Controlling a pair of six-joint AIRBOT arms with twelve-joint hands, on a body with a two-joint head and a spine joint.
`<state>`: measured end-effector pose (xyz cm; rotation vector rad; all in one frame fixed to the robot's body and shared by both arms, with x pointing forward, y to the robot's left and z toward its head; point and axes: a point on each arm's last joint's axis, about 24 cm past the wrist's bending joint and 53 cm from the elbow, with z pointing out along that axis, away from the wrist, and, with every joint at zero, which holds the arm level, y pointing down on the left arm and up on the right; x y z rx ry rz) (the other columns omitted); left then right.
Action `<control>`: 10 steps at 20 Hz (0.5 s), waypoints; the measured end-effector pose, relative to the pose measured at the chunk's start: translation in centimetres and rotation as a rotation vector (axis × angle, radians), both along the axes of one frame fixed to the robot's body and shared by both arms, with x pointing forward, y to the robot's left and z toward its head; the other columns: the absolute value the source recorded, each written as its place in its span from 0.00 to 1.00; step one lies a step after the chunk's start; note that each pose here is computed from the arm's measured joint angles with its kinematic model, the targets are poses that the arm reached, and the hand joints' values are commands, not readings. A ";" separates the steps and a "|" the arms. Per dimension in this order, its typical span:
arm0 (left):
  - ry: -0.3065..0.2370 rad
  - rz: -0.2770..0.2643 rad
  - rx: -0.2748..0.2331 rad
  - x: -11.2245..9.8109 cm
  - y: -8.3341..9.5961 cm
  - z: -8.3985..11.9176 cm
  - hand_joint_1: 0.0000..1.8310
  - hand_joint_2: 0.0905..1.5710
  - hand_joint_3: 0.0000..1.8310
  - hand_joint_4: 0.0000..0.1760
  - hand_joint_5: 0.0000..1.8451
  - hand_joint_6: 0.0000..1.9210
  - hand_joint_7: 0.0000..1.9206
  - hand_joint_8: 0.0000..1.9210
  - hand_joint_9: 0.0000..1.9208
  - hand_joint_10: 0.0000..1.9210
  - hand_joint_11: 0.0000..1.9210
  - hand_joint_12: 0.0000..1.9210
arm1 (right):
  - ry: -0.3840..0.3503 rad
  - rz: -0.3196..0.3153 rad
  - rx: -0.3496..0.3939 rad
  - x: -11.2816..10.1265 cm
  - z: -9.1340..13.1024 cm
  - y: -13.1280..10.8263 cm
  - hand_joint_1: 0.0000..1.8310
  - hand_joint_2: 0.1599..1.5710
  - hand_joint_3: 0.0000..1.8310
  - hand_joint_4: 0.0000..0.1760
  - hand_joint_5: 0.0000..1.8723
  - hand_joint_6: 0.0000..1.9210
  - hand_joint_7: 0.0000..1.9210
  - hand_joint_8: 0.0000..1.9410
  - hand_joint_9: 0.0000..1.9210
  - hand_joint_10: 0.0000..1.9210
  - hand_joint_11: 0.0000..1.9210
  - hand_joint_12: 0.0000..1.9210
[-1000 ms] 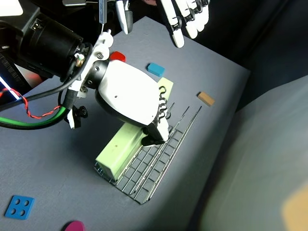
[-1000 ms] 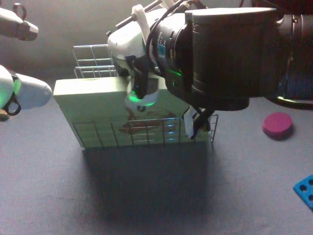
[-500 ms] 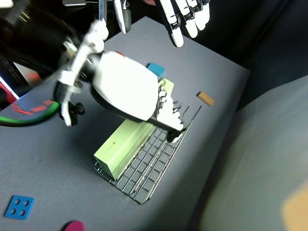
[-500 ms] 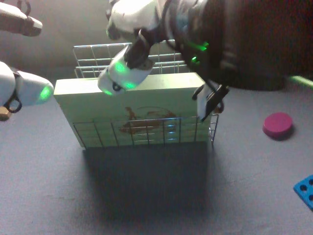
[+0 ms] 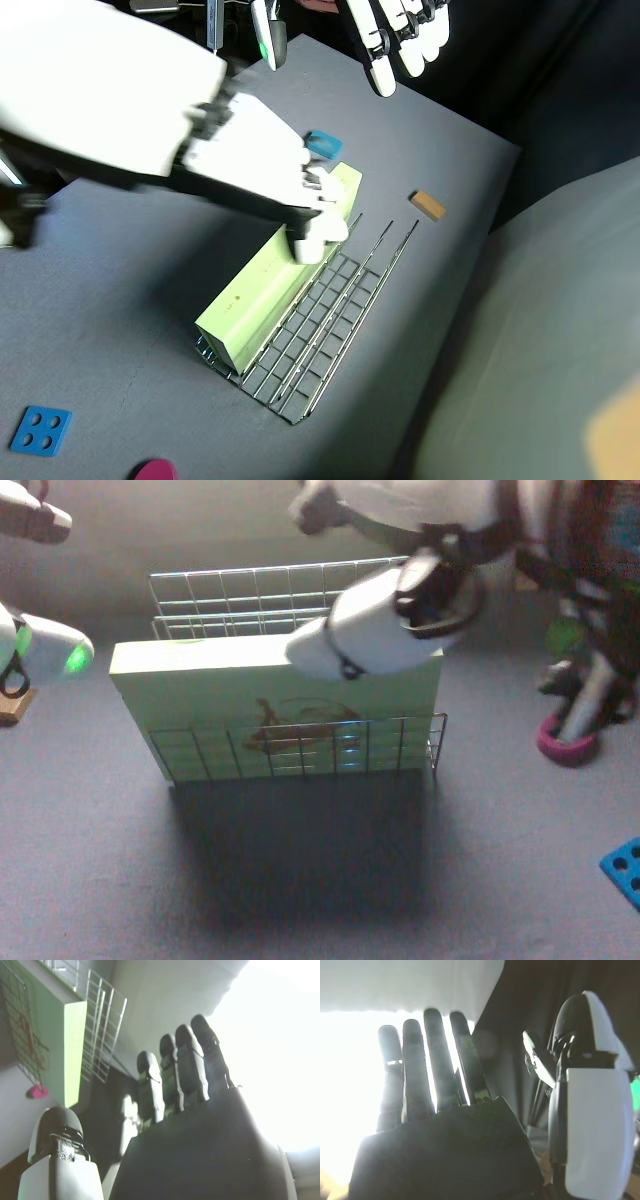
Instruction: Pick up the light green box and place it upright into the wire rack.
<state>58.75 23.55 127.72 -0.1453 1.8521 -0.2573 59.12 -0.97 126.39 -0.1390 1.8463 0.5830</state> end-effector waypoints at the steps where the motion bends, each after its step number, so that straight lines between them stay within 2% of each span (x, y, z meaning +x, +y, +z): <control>1: 0.001 0.003 0.003 0.1 0.1 -0.1 0.15 0.76 0.00 0.10 0.30 0.01 0.27 0.01 0.23 0.02 0.05 0.51 | 0.000 -0.004 -0.001 -0.4 0.0 -0.4 0.24 0.73 0.00 0.00 0.48 0.25 0.52 0.22 0.37 0.50 0.29 0.81; 2: -0.002 0.000 0.006 0.1 0.1 -0.1 0.17 0.77 0.00 0.00 0.42 0.02 0.39 0.03 0.34 0.06 0.13 0.57 | 0.010 -0.015 -0.004 -1.2 -0.3 -1.2 0.27 0.75 0.00 0.00 0.47 0.46 0.49 0.49 0.38 0.69 0.36 0.87; 3: -0.002 -0.001 0.006 0.1 0.1 -0.1 0.23 0.76 0.00 0.00 0.53 0.08 0.48 0.15 0.36 0.41 0.25 0.71 | 0.016 -0.019 -0.008 -1.7 -0.6 -1.7 0.28 0.77 0.00 0.00 0.45 0.68 0.47 0.73 0.42 0.87 0.44 0.94; 4: -0.003 -0.004 0.005 0.1 0.0 0.0 0.28 0.76 0.00 0.00 0.49 0.34 0.45 0.49 0.36 0.73 0.32 0.87 | 0.027 -0.026 -0.013 -2.3 -1.1 -2.3 0.29 0.78 0.00 0.00 0.44 0.83 0.46 0.88 0.46 0.97 0.51 0.99; 5: -0.003 -0.005 0.003 0.1 0.0 0.0 0.30 0.76 0.00 0.00 0.42 0.67 0.43 0.78 0.41 0.95 0.41 0.97 | 0.033 -0.029 -0.012 -2.8 -1.4 -2.6 0.31 0.79 0.00 0.00 0.44 0.95 0.48 0.98 0.55 0.99 0.61 1.00; 6: -0.001 -0.006 0.001 0.1 -0.1 -0.1 0.32 0.77 0.00 0.00 0.40 0.93 0.45 0.96 0.48 0.99 0.50 0.99 | 0.052 -0.044 -0.004 -3.2 -1.8 -3.3 0.32 0.80 0.00 0.00 0.48 0.99 0.53 1.00 0.60 1.00 0.68 1.00; 7: -0.002 -0.006 0.002 0.1 0.0 -0.1 0.33 0.77 0.00 0.00 0.43 0.99 0.47 0.99 0.51 1.00 0.55 1.00 | 0.066 -0.057 0.010 -3.5 -2.1 -3.8 0.33 0.82 0.01 0.00 0.53 1.00 0.57 1.00 0.65 1.00 0.73 1.00; 10: -0.001 -0.008 0.000 0.1 -0.2 -0.1 0.37 0.78 0.00 0.00 0.60 1.00 0.65 1.00 0.67 1.00 0.70 1.00 | 0.101 -0.096 0.038 -4.4 -3.2 -5.1 0.30 0.94 0.00 0.00 0.66 1.00 0.73 1.00 0.84 1.00 0.91 1.00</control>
